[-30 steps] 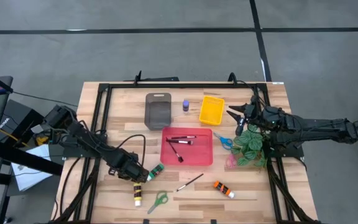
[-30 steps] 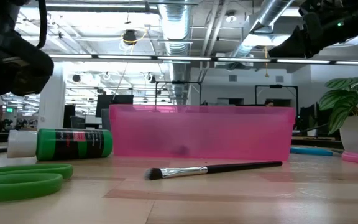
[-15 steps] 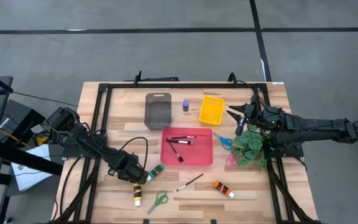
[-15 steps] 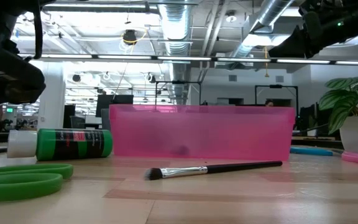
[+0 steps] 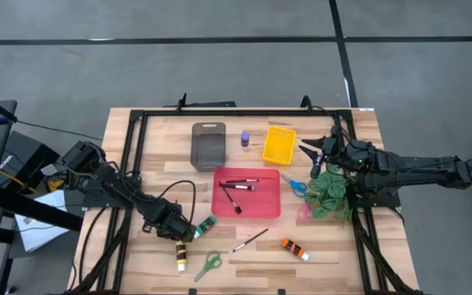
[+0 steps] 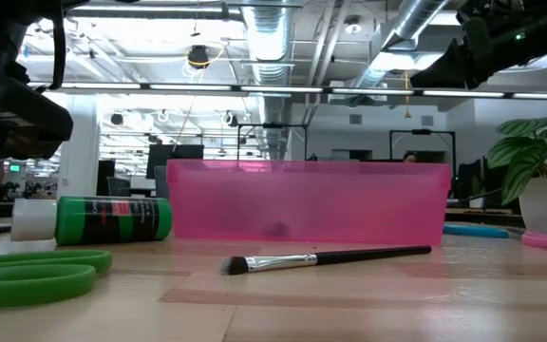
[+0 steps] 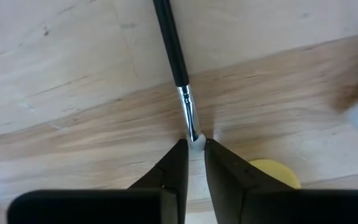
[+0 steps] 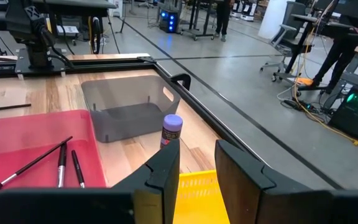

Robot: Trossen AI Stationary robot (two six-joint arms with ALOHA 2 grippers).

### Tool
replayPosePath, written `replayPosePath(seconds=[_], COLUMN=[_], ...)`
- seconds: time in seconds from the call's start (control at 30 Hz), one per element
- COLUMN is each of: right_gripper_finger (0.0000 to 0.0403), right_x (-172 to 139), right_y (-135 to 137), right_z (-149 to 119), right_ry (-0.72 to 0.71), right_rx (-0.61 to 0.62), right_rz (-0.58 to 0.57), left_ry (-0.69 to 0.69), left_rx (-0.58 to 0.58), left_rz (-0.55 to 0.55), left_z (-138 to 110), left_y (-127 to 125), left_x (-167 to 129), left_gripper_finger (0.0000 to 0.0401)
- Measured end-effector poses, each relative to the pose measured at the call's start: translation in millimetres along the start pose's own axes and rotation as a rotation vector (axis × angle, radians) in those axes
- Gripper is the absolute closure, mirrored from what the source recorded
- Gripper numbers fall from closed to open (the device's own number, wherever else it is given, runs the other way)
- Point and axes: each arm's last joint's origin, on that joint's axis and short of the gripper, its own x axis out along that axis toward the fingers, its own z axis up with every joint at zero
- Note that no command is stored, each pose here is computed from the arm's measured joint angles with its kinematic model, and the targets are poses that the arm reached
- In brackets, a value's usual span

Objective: Pick & Place Paint Supplies
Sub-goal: Put the black makeup brush into the red bin

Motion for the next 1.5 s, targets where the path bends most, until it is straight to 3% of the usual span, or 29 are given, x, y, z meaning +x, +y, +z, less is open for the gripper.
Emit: replayPosePath(seconds=[0.2,0.43,0.57,0.83,1.5], right_gripper_finger=[0.0305,0.0305,0.0305,0.0305,0.0305], right_x=[0.0,0.0,0.0,0.4,1.2], right_y=[0.0,0.0,0.0,-1.1,-3.3], right_z=[-0.6,-0.7,-0.8,-1.5,-4.1], right_ry=[0.006,0.007,0.008,0.015,0.041], right_rx=[-0.006,-0.006,-0.006,-0.007,-0.014], right_rz=[0.000,0.000,0.000,-0.008,-0.026], left_ry=[-0.025,-0.068,-0.200,-0.237,-0.284], left_rx=[-0.004,0.007,0.001,0.028,0.411], left_rz=[-0.013,0.014,0.047,-0.019,-0.070], left_z=[0.5,2.2,9.1,9.8,12.1], left_y=[-0.7,4.7,17.7,23.8,18.7], left_x=[0.2,-5.0,-17.1,-38.9,-48.1], left_gripper_finger=[0.0396,0.0400,0.0401,0.0401,0.0401])
